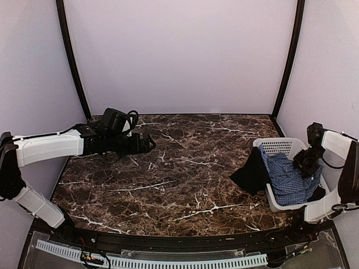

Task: Fold and stack the mixed laundry pile
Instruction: Pick up the crumpled shirt from the bin, then place the crumpled shirt at the center of the board, then pick up the crumpled shirt from the center of the board.

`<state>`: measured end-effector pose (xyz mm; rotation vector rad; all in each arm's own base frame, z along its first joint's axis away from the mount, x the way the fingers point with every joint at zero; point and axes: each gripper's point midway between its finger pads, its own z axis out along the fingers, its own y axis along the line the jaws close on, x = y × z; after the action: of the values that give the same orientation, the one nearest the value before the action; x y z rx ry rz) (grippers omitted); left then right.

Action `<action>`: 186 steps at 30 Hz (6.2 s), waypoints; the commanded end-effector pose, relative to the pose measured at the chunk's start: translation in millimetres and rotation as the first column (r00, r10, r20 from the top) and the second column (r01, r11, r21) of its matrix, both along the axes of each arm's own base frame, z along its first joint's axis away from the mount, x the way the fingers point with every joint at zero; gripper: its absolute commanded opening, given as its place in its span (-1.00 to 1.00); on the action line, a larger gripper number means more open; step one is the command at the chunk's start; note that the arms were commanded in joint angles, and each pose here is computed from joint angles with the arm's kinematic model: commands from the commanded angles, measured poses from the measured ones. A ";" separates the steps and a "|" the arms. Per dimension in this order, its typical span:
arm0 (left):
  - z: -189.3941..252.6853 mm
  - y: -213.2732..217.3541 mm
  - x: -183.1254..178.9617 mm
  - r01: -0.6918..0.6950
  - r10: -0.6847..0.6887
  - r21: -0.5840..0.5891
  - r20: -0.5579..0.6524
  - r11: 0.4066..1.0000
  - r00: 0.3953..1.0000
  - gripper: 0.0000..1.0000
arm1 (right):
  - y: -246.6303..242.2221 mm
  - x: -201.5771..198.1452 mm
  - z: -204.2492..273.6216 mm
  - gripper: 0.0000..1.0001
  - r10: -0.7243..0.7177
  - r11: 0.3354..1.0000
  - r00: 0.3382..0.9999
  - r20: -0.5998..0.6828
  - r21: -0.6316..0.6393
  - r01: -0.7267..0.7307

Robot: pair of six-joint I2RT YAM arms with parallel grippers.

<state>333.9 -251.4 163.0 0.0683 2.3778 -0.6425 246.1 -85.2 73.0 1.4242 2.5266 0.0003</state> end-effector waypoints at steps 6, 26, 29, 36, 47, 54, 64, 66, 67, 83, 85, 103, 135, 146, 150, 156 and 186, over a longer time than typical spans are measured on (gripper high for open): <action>23.1 11.8 -3.0 -0.025 0.026 -0.061 0.017 0.998 1.000 0.98 | 5.4 46.1 79.7 -1.00 0.145 0.989 0.942 0.303 -0.040 -0.140; 80.3 58.8 -4.3 -0.104 0.112 -0.095 0.086 0.990 0.990 0.98 | 173.7 108.4 485.9 -1.00 0.540 0.690 -0.080 0.838 -0.495 -0.528; 93.8 76.8 0.6 -0.161 0.168 -0.071 0.106 0.984 0.980 0.98 | 232.6 117.8 511.9 -1.00 0.503 0.596 -0.219 0.836 -0.519 -0.613; 116.5 113.1 -0.1 -0.283 0.287 -0.056 0.117 0.958 0.951 0.98 | 360.5 113.4 558.4 -1.00 0.316 0.409 -0.468 0.825 -0.563 -0.718; 161.7 155.6 -11.1 -0.380 0.396 -0.111 0.199 0.918 0.897 0.98 | 421.4 154.1 500.6 -0.40 0.180 0.272 -0.407 0.896 -0.443 -0.854; 135.6 143.4 -10.7 -0.331 0.342 -0.100 0.132 0.938 0.930 0.98 | 317.9 219.7 216.2 0.79 0.511 0.512 0.203 0.836 -0.106 -0.852; 28.1 124.8 -31.6 -0.305 0.294 -0.042 -0.171 0.951 0.940 0.95 | 355.1 156.3 165.7 0.76 0.738 0.240 0.003 0.675 -0.259 -0.936; 5.8 128.0 -42.5 -0.346 0.331 -0.022 -0.238 0.938 0.913 0.88 | 378.6 153.0 156.8 0.74 0.757 0.171 -0.050 0.651 -0.272 -0.947; -6.8 129.4 -50.1 -0.355 0.342 -0.003 -0.261 0.935 0.903 0.85 | 390.6 152.7 151.4 0.73 0.762 0.141 -0.070 0.643 -0.271 -0.952; -100.7 133.0 -99.1 -0.411 0.480 0.249 -0.462 0.877 0.746 0.97 | 533.8 158.6 61.8 0.83 0.904 -0.143 -0.262 0.339 -0.338 -0.930; -112.6 130.7 -100.1 -0.391 0.483 0.285 -0.479 0.875 0.733 0.98 | 531.0 166.3 46.5 0.83 0.927 -0.138 -0.241 0.288 -0.336 -0.932; -159.5 94.2 -122.5 -0.202 0.319 0.255 -0.600 0.945 0.734 -0.26 | 393.0 172.2 -18.8 0.77 0.986 0.105 0.081 0.143 -0.175 -0.979; 218.6 32.5 -33.8 0.123 -0.092 -0.115 0.246 0.986 0.965 -1.00 | 398.7 249.9 121.9 0.79 0.877 0.132 -0.082 0.473 -0.403 -0.906; 230.8 34.4 -24.7 0.118 -0.089 -0.094 0.272 0.989 0.958 -1.00 | 395.2 288.1 33.1 0.50 0.952 0.124 0.015 0.306 -0.340 -0.932; 232.0 45.1 -24.9 0.081 -0.056 -0.076 0.285 0.994 0.957 -1.00 | 375.0 276.5 14.2 -0.26 0.967 0.153 0.077 0.244 -0.311 -0.938; 236.7 79.5 -23.3 -0.030 0.035 -0.021 0.319 0.999 0.947 -1.00 | 347.7 217.2 44.3 -1.00 0.937 0.239 0.143 0.318 -0.289 -0.927; 261.4 10.5 -189.6 0.800 -0.731 0.250 0.609 0.545 0.307 -1.00 | 494.9 33.4 205.5 0.63 0.355 -0.427 -0.865 0.354 -0.761 -0.488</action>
<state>169.9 -240.1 425.5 1.1663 1.5514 -0.9016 290.6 391.8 266.3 -1.4057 1.5926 1.0260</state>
